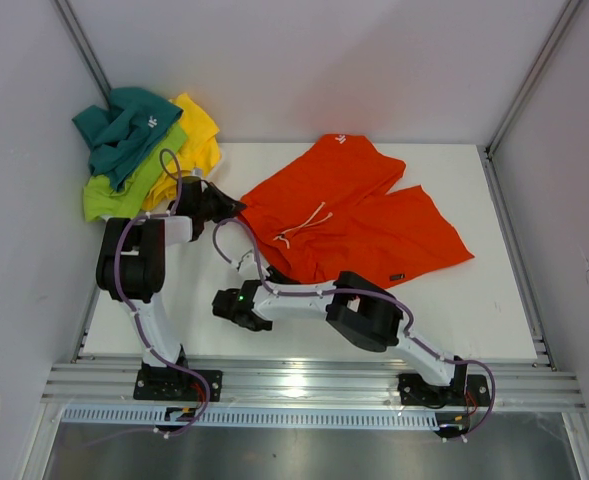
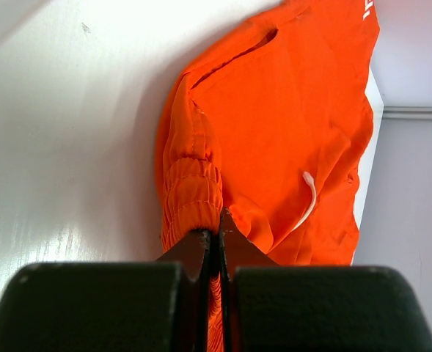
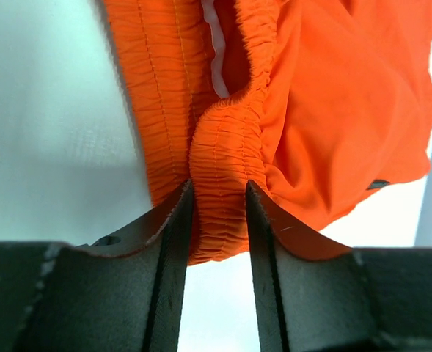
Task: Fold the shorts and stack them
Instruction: Flatten the shorts out
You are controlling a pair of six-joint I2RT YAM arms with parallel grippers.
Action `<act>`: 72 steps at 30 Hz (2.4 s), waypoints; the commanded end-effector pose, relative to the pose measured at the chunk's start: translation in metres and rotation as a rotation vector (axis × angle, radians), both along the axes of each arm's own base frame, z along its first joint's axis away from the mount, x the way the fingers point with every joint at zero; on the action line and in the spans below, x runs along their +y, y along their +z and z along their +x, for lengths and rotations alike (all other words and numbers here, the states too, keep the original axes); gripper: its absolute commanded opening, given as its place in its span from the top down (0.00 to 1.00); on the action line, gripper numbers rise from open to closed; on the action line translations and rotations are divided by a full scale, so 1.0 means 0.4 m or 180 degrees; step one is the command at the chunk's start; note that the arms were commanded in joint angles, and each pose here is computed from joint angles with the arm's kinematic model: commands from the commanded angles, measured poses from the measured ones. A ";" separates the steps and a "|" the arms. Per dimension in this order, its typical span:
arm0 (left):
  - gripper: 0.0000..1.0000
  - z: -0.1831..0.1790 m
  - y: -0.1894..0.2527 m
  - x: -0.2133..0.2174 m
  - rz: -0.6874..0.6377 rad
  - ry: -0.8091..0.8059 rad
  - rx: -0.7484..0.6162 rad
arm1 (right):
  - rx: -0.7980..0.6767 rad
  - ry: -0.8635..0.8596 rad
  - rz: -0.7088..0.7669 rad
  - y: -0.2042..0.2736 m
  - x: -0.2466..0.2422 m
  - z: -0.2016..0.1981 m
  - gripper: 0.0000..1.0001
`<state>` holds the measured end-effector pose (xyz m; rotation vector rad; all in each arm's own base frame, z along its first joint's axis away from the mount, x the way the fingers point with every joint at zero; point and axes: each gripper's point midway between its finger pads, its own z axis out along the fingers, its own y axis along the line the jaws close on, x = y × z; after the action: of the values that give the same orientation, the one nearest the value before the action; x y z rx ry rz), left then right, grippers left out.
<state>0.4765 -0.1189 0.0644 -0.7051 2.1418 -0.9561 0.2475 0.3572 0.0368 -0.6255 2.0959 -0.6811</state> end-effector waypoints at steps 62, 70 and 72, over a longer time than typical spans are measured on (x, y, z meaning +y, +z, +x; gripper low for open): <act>1.00 0.083 0.051 0.019 0.0162 -0.0116 -0.0125 | -0.0394 0.0570 0.0455 0.016 0.100 -0.218 0.50; 0.73 0.085 0.058 0.041 0.0283 -0.0086 -0.0098 | 0.0119 0.0875 0.1021 0.097 0.169 -0.251 0.31; 0.50 0.092 0.061 0.047 0.0310 -0.0096 -0.0099 | 0.0368 0.0925 0.1205 0.095 0.170 -0.257 0.30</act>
<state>0.4946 -0.1144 0.0655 -0.6357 2.2193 -0.9060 0.1496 0.4021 0.0470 -0.7538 2.0292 -0.3342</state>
